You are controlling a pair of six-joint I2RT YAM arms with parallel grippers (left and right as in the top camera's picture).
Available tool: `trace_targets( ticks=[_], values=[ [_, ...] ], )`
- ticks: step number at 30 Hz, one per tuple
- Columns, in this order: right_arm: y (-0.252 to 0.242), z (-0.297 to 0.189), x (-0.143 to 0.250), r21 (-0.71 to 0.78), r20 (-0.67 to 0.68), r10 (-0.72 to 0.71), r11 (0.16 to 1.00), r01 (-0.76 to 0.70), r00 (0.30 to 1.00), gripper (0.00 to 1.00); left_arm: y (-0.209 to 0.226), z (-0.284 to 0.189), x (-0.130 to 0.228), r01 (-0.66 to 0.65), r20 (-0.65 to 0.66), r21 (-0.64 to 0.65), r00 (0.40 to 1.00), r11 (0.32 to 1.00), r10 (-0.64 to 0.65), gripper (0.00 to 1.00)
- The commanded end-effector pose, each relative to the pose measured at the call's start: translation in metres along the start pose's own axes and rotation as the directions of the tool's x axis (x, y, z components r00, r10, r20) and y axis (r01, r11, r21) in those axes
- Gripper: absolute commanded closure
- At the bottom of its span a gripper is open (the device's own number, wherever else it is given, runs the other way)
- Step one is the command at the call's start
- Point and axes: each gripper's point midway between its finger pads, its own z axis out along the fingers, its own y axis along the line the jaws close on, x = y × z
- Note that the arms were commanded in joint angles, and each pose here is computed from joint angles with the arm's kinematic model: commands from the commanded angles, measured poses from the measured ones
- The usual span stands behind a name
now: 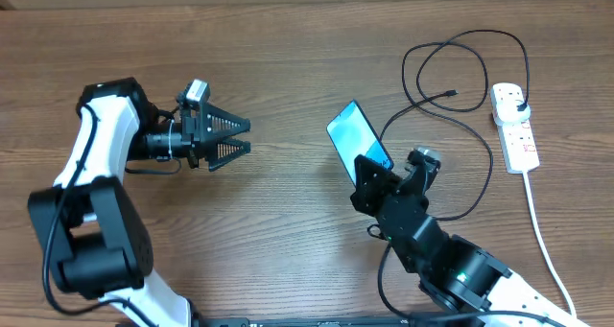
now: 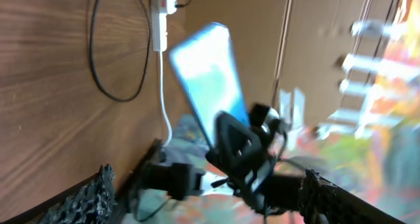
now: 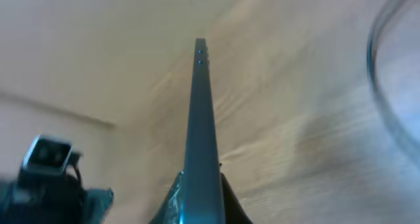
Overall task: Plug charger to phone and switch on socket
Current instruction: 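Release the phone from the left gripper, holding it with the right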
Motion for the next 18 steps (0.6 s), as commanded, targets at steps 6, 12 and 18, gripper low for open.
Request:
trace_targets(
  ticks=[6, 12, 18],
  values=[
    [0.021, 0.022, 0.054, 0.057, -0.243, 0.51, 0.856, -0.513, 0.825, 0.96, -0.01, 0.032, 0.026, -0.149, -0.118, -0.003, 0.982, 0.989, 0.148, 0.0],
    [0.003, 0.026, 0.033, 0.062, -0.092, 0.504, 0.864, -0.5, 0.859, 0.96, -0.024, 0.071, 0.038, -0.176, -0.188, 0.084, 0.964, 0.981, 0.189, 0.0],
    [-0.009, 0.027, 0.021, 0.073, 0.0, 0.488, 0.87, -0.487, 0.873, 0.96, -0.015, 0.08, 0.012, -0.047, -0.182, 0.037, 0.982, 0.998, 0.053, 0.0]
  ],
)
